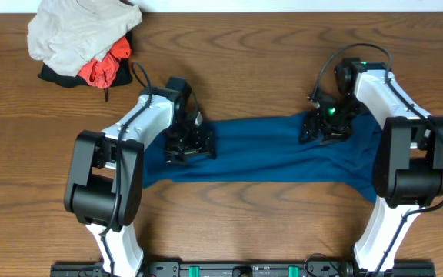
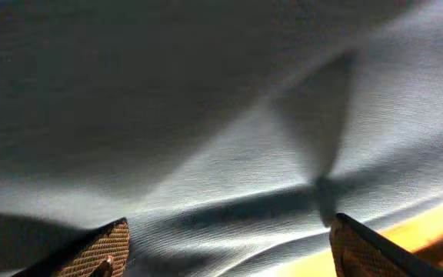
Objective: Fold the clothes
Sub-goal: 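Pull the shirt outward with both grippers toward its ends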
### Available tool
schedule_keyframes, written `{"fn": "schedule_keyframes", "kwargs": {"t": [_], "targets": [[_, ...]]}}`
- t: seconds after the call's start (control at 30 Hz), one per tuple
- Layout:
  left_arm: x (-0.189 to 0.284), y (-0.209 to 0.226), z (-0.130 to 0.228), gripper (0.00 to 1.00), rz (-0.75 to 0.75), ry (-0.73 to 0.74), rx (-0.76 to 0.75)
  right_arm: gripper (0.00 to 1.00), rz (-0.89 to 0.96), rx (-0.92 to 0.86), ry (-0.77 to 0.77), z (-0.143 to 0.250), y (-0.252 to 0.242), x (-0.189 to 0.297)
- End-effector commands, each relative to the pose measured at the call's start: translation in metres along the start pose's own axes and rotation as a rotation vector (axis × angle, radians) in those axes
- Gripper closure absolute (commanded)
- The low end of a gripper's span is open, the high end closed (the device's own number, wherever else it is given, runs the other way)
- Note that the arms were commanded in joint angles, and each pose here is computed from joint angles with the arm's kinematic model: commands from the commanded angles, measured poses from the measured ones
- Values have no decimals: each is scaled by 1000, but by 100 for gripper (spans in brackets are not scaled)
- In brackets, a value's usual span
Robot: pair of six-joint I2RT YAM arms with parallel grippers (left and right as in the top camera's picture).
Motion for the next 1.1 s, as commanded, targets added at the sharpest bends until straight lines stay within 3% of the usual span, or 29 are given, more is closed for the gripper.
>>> {"fn": "schedule_keyframes", "kwargs": {"t": [0.0, 0.37, 0.67, 1.07], "targets": [[3, 29, -13, 16, -127, -56, 62, 34, 81, -73, 9, 11, -16, 8], [20, 69, -32, 16, -86, -83, 128, 35, 127, -216, 2, 29, -52, -4], [31, 66, -43, 15, -64, -137, 100, 35, 218, -302, 10, 33, -66, 3], [112, 48, -13, 15, -32, -321, 58, 35, 246, -326, -55, 13, -61, 51]]}}
Point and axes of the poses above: each gripper's point midway between its finger pads, its own x axis back along the fingers, its own y axis along the line the jaws close on, z = x × y, the point moved 7 cm from there along x, back along the fingers, and after that the axes turned 14 degrees about x, right-handed, at the moved point
